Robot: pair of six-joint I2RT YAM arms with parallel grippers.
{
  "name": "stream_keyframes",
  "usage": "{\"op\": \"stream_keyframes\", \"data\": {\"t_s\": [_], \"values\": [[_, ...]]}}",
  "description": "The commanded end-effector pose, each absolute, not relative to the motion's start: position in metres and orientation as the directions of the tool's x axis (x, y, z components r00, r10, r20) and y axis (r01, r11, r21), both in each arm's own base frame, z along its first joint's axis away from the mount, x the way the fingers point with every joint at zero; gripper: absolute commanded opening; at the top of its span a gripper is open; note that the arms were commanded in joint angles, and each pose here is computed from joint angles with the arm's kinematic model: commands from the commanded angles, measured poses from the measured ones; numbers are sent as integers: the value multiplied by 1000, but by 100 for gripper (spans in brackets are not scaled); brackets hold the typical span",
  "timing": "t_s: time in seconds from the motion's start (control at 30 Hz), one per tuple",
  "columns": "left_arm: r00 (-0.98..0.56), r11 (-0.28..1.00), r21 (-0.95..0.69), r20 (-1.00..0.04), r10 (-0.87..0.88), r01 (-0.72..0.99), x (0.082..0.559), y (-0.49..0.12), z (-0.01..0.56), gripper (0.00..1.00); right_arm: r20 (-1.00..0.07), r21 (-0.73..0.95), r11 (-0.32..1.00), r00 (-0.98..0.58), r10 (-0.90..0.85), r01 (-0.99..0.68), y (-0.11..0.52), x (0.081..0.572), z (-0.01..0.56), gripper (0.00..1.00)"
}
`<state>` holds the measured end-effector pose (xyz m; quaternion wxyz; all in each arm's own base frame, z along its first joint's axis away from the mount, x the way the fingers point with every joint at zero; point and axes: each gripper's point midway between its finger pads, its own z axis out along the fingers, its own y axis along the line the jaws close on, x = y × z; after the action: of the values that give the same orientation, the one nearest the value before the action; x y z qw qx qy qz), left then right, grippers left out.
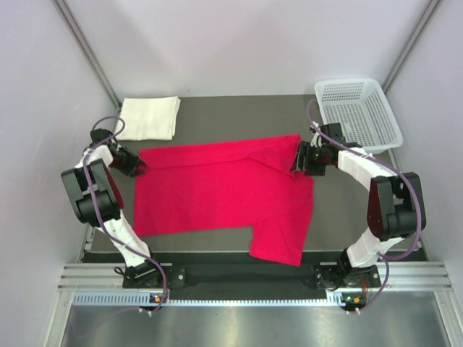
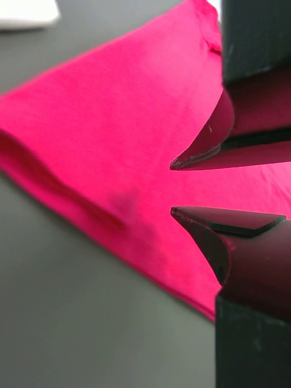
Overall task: Fold and stack the t-shirts
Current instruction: Fold the tshirt
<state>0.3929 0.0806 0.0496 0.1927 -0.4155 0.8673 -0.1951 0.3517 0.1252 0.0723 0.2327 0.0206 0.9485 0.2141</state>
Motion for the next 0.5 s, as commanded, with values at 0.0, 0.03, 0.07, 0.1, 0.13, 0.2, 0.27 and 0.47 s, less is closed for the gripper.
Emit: {"op": "stream_keyframes", "data": {"t_s": [0.0, 0.03, 0.07, 0.1, 0.13, 0.2, 0.27, 0.47], "values": [[-547, 574, -513, -221, -807, -639, 419, 99, 56, 35, -476, 465, 879, -867, 151, -103, 131, 370, 87, 62], [-542, 563, -509, -208, -814, -651, 419, 99, 54, 36, -469, 478, 872, -870, 153, -105, 133, 369, 87, 63], [-534, 558, -505, -210, -819, -658, 423, 104, 51, 36, -468, 485, 868, -871, 153, -108, 134, 369, 88, 64], [-531, 559, -498, -214, -820, -663, 424, 105, 50, 36, -474, 491, 864, -867, 154, -115, 136, 371, 89, 65], [-520, 550, -493, -213, -827, -674, 425, 107, 50, 36, -470, 502, 857, -869, 155, -119, 138, 370, 89, 65], [-507, 545, -485, -221, -833, -684, 426, 111, 49, 36, -463, 509, 853, -873, 156, -117, 139, 371, 88, 65], [-501, 543, -467, -223, -836, -698, 424, 115, 49, 37, -461, 510, 852, -873, 157, -116, 139, 371, 88, 65], [-496, 542, -435, -225, -839, -719, 416, 117, 42, 39, -454, 518, 848, -876, 161, -112, 139, 374, 86, 64]]}}
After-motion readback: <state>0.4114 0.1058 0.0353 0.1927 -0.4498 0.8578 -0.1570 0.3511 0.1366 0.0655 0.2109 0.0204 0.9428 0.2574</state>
